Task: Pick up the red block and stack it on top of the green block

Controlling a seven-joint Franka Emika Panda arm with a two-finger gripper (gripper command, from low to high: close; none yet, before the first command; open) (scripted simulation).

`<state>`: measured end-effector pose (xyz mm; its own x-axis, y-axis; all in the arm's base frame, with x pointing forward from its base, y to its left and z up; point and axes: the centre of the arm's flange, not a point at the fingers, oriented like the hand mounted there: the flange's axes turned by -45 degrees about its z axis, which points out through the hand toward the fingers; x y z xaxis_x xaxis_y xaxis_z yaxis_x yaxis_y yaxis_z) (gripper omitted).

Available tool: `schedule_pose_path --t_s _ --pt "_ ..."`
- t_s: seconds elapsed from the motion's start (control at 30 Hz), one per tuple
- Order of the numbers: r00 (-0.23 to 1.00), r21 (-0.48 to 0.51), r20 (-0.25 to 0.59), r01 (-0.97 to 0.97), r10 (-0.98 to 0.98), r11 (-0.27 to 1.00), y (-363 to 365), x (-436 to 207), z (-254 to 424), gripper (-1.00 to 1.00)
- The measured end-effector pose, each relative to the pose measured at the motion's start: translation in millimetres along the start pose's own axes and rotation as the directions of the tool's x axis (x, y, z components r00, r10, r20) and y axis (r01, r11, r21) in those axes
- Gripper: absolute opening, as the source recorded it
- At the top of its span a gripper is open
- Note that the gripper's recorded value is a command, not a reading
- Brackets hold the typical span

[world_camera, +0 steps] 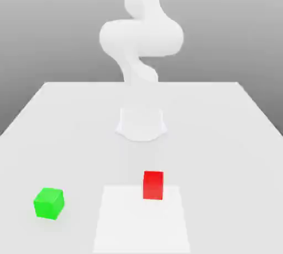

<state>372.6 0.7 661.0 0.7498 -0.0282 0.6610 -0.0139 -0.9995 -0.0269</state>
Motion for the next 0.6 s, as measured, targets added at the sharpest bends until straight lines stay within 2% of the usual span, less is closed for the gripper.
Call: schedule_pose_path --t_s 0.3,0.5,0.6 --pt "0.944 0.0 0.329 -0.039 0.037 0.999 -9.5 -118.8 195.1 0.0" --pt "0.832 -0.037 0.552 -0.04 0.053 0.999 -15.6 -254.0 279.2 0.0" --pt "0.769 -0.057 0.636 -0.032 0.061 0.998 -16.0 -324.7 316.7 0.0"
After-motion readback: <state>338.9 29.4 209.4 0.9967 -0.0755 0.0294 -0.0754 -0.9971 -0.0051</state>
